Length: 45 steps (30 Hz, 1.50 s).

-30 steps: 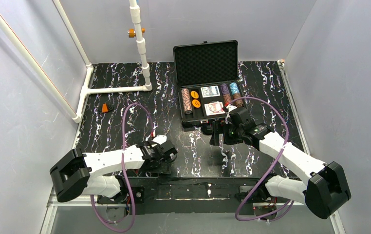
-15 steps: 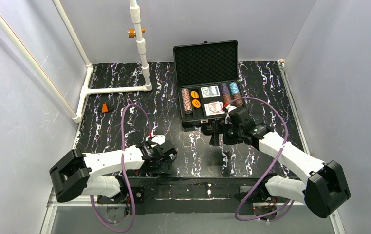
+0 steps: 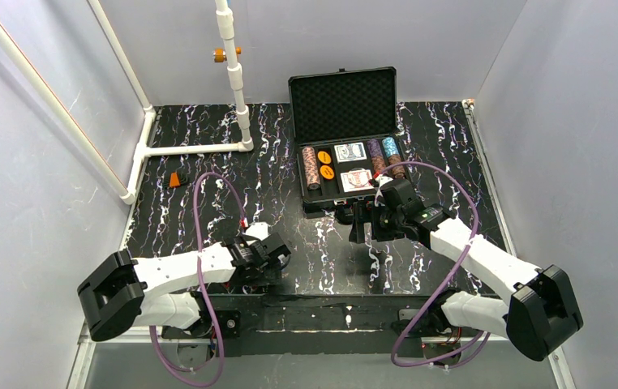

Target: Pack up texas hold em set

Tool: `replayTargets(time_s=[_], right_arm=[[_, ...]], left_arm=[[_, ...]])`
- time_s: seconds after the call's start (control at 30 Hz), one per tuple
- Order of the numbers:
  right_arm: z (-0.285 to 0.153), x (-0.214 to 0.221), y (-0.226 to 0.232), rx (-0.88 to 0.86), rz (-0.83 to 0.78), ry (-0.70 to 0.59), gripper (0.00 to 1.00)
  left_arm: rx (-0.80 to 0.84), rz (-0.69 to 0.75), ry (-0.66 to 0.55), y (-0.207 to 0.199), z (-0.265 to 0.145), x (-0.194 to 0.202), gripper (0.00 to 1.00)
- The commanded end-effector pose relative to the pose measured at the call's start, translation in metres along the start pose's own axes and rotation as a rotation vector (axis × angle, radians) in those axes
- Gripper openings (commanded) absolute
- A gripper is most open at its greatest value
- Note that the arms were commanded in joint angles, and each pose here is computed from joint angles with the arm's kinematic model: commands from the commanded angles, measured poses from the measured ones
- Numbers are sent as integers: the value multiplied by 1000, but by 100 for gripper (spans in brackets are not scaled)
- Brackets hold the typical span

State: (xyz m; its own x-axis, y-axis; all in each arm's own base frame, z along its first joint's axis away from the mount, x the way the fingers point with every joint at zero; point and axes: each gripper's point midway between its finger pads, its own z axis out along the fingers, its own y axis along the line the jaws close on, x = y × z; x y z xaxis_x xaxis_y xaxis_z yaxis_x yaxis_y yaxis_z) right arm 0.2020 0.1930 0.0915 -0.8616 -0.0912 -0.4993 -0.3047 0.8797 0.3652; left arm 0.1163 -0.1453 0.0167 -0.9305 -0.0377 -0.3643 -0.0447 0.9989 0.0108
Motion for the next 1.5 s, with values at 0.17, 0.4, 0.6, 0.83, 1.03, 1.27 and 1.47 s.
replayTargets(time_s=[0.17, 0.4, 0.6, 0.83, 1.03, 1.27, 1.47], right_arm=[[4, -1, 5, -29, -15, -4, 98], [3, 0, 5, -31, -13, -5, 98], [3, -1, 6, -34, -14, -7, 99], [3, 0, 5, -35, -12, -5, 98], [3, 1, 5, -36, -12, -4, 98], [1, -1, 6, -35, -13, -9, 98], [-9, -13, 10, -29, -23, -31, 98]], left_arm=[[-110, 0, 7, 26, 12, 8, 72], [-126, -37, 9, 23, 11, 7, 73], [-148, -59, 17, 22, 11, 6, 72], [-178, -64, 8, 30, 9, 6, 67], [-186, -74, 10, 35, 9, 9, 61], [-158, -78, 12, 31, 6, 9, 50], [-115, -49, -4, 16, -14, -8, 42]])
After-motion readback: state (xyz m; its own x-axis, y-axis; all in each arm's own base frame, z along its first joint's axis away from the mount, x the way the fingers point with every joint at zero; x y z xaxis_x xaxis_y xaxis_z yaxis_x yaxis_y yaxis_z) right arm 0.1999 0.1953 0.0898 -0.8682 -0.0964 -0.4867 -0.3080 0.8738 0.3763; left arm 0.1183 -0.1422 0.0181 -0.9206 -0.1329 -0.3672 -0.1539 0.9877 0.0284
